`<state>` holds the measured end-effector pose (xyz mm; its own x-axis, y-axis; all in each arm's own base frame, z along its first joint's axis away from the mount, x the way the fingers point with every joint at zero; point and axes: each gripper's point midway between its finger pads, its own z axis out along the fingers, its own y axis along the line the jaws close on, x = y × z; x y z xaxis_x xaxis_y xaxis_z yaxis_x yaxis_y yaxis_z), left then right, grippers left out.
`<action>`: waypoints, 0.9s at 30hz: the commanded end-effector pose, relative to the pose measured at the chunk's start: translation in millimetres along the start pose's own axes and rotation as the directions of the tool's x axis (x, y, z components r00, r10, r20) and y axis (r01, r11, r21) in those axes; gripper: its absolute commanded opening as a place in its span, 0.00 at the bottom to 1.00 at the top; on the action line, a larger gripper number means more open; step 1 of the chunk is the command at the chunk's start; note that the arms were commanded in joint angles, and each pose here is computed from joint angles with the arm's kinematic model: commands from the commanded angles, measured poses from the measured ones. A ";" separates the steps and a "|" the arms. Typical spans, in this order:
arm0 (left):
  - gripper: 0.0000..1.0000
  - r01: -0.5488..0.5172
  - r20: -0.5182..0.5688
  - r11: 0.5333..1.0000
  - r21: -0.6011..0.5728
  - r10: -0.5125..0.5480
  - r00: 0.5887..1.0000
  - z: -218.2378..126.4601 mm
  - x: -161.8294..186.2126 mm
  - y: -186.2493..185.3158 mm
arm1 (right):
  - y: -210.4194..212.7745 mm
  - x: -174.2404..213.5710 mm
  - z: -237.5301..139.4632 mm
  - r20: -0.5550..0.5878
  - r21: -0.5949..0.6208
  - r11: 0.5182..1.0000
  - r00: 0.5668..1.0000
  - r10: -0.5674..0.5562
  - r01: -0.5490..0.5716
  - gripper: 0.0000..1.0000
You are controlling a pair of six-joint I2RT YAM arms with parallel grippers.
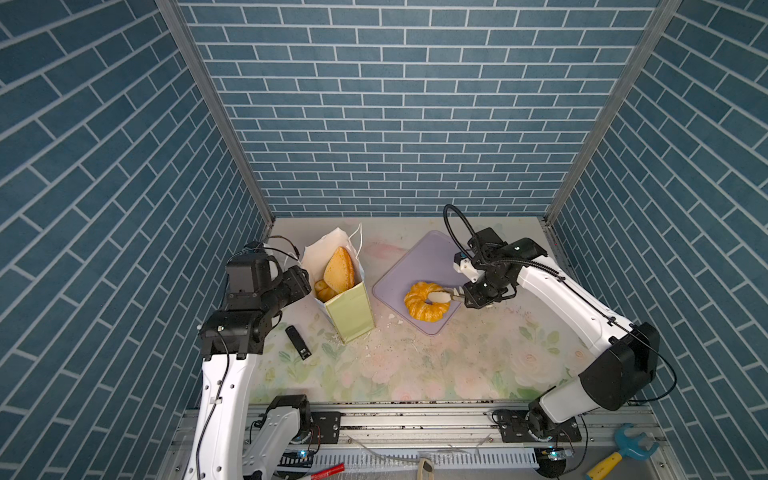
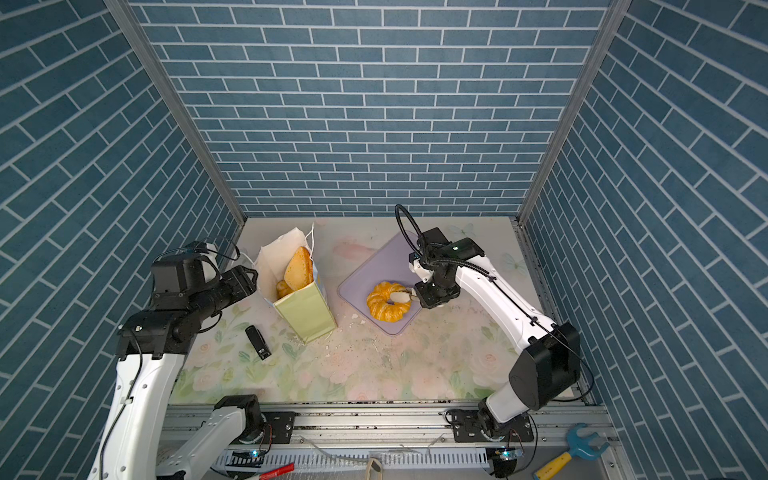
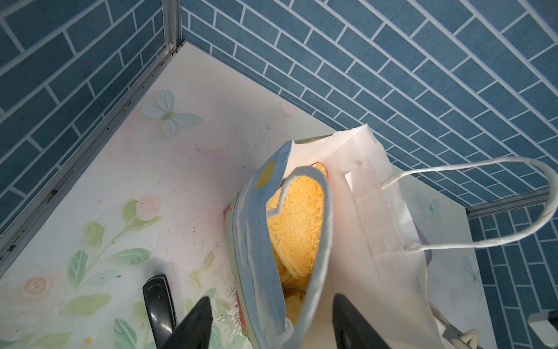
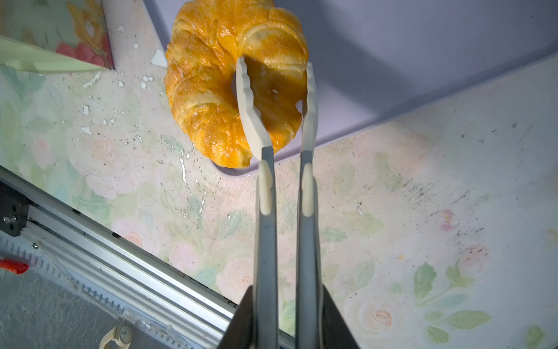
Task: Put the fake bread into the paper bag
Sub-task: 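Lower the tongs onto the ring croissant and pinch it, then lift the ring croissant and carry it over the bag mouth with the right gripper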
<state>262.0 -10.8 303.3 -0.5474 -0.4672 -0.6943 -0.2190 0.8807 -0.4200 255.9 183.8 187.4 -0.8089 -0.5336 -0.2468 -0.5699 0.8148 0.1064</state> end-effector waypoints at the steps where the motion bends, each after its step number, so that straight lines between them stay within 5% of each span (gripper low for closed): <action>1: 0.65 -0.010 -0.010 1.000 -0.005 0.010 1.000 1.2 5.5 2.6 | -8.3 -18.4 -40.4 0.176 0.065 0.997 0.984 0.027 -0.039 0.18; 8: 0.65 0.015 -0.010 1.000 0.002 -0.015 1.000 6.7 6.5 2.5 | -19.9 -35.3 -85.7 0.368 0.144 0.986 0.929 0.024 -0.082 0.15; 12: 0.65 0.015 -0.014 1.000 -0.005 -0.015 1.000 7.6 8.0 4.1 | -14.2 -52.9 -116.0 0.503 0.117 0.989 0.864 0.020 -0.091 0.15; 21: 0.65 0.009 -0.009 1.000 -0.019 -0.009 1.000 5.7 7.8 6.7 | 17.2 -113.6 -211.7 0.767 0.142 0.990 0.635 -0.095 -0.024 0.13; 27: 0.65 0.008 -0.018 1.000 -0.025 -0.009 1.000 7.9 7.8 7.2 | 68.5 -147.7 -262.5 0.844 0.201 0.967 0.473 -0.253 0.157 0.13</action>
<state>261.9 -9.5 290.9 -0.5600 -0.4769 -0.6774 -0.2410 0.8761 -0.4176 298.0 235.7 436.5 -0.3016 -0.2952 -0.9066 -0.6006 0.7973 -0.0598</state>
